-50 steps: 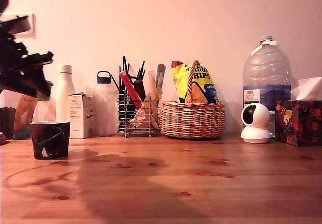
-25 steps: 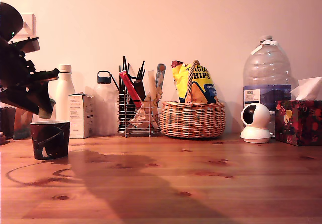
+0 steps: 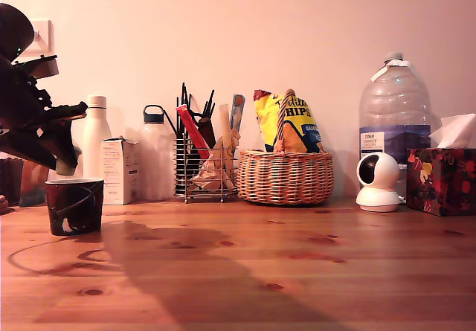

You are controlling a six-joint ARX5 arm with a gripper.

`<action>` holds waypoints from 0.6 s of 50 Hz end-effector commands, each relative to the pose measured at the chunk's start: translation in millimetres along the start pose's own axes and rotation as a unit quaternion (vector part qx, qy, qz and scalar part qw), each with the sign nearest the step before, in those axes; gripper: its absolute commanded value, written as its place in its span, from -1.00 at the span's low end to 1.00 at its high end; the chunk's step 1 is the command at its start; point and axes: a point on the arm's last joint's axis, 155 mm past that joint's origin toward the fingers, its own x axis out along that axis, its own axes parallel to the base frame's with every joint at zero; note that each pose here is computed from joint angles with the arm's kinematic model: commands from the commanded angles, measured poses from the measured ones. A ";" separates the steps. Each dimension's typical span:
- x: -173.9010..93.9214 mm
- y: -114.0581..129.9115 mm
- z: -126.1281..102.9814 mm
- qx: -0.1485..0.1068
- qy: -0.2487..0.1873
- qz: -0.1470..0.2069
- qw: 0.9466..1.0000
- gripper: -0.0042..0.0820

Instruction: Pick up the coffee capsules from the table one by one and drop them inside the nearest coffee cup

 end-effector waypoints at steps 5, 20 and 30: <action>1.3 0.4 1.8 -0.001 -0.002 0.000 1.000 0.82; -26.4 -10.0 16.1 0.013 -0.019 -0.004 1.000 0.22; -55.2 -23.5 20.9 0.025 -0.022 -0.011 0.999 -0.97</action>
